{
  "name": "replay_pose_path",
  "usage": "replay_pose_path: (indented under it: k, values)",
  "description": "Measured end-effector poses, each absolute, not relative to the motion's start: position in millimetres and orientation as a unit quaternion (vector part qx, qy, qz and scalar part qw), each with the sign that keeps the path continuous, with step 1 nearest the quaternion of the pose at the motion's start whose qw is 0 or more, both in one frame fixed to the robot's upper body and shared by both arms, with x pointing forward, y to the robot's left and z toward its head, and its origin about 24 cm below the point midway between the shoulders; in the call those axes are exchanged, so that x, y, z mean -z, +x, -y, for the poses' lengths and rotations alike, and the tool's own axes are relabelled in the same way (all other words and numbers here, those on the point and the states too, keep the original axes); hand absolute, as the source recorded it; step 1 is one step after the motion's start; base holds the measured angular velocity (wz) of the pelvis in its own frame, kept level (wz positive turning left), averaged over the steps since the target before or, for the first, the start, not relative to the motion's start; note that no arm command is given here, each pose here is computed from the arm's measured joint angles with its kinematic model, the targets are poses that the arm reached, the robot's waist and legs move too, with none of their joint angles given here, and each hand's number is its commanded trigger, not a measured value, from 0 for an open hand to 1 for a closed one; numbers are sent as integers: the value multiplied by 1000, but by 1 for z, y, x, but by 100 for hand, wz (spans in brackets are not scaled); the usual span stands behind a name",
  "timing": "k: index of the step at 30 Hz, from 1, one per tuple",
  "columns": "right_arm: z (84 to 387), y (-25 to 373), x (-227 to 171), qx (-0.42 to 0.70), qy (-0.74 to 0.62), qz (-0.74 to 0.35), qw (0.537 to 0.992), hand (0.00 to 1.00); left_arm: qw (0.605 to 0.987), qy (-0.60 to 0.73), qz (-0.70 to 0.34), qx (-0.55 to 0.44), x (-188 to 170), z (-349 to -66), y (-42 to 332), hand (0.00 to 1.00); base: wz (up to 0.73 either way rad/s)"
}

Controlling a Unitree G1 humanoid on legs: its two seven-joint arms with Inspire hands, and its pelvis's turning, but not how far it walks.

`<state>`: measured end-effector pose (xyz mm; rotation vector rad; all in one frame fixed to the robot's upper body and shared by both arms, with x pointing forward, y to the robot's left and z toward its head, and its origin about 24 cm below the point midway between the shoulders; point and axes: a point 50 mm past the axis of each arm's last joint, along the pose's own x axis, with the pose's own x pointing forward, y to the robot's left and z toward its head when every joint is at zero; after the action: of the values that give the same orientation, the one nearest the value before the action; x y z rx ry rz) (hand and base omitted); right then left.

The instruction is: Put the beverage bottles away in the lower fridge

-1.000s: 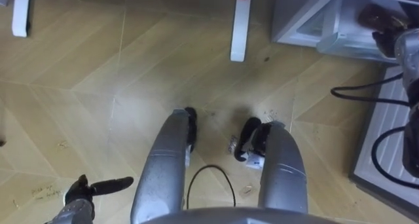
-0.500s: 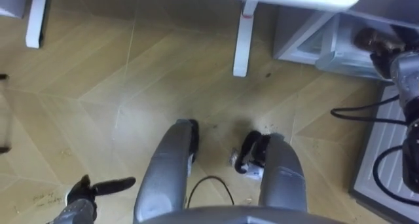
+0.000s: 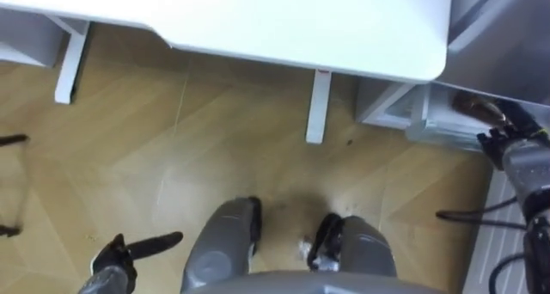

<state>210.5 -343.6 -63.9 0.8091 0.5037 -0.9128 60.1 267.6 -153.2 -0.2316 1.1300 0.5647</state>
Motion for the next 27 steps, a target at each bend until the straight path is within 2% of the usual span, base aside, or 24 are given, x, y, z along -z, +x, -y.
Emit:
replay_pose_path:
  k: [4, 13, 19, 27]
  values:
    - [338, 172, 89, 422, 361, -272, 786, 0, 785, -123, -543, -272, 157, -263, 35, 0, -3]
    - [315, 109, 126, 364, 263, -392, 803, 0, 780, -124, -548, -276, 157, -262, 22, 0, 6]
    - [292, 64, 147, 301, 162, -510, 790, 0, 768, -136, -551, -296, 158, -260, 8, 0, 0]
    - [279, 44, 156, 221, 68, -583, 778, 0, 757, -137, -561, -305, 159, -259, 0, 0, 1]
